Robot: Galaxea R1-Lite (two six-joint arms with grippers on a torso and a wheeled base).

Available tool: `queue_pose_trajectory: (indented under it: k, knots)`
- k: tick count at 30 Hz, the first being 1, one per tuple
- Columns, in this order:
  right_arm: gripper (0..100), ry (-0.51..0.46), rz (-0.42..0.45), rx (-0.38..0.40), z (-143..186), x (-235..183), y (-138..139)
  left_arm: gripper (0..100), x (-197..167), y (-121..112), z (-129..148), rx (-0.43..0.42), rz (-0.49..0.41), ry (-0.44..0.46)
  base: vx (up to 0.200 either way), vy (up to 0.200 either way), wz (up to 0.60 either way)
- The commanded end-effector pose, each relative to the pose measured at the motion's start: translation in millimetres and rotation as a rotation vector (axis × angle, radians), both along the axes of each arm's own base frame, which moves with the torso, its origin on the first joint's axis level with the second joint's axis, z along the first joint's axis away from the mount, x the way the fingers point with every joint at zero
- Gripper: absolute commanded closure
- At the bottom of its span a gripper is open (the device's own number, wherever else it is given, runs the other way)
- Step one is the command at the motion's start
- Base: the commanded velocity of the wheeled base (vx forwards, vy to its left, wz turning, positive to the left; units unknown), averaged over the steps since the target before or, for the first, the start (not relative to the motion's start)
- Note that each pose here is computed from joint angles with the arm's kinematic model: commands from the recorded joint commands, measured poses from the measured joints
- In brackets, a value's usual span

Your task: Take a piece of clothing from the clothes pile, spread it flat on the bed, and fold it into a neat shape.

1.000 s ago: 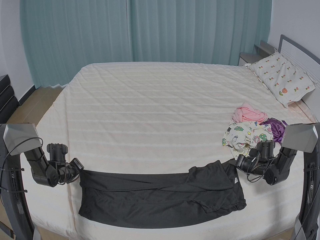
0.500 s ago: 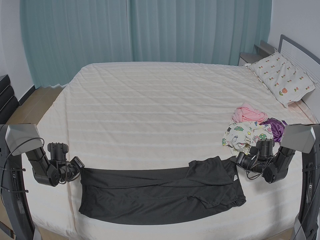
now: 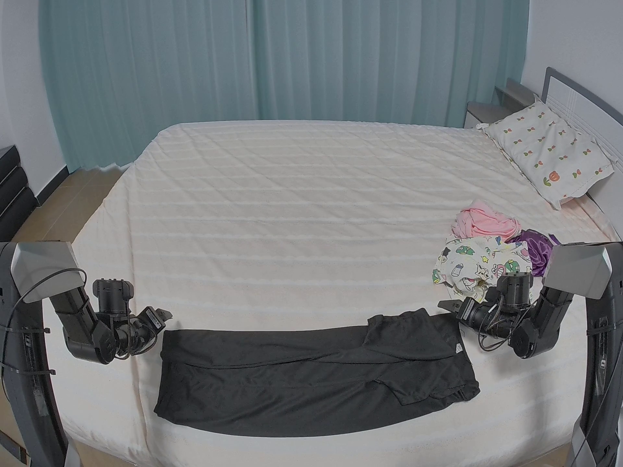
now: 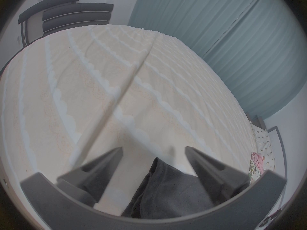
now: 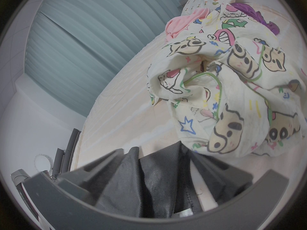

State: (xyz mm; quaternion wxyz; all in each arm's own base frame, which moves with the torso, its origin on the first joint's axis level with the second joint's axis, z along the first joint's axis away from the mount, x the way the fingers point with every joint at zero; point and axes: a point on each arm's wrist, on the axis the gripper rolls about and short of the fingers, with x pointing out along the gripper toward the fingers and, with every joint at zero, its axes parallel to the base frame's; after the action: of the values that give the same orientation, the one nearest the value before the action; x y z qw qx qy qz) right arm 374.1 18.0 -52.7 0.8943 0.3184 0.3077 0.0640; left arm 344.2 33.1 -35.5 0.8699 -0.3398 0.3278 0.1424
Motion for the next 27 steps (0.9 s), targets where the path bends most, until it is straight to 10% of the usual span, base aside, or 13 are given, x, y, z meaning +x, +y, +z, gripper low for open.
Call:
queue_pose_trajectory:
  k: [1,27]
  knots:
    - [0,-0.005,-0.011,0.000,7.2,-4.3,-4.2,0,-2.1,3.7,4.4,-0.004,0.009,-0.008,0.000,0.000,0.00]
    - [0,0.052,-0.002,0.039,17.9,-33.8,3.7,0,-41.0,-33.4,23.7,-0.051,-0.138,0.038,-0.115,0.000,0.00]
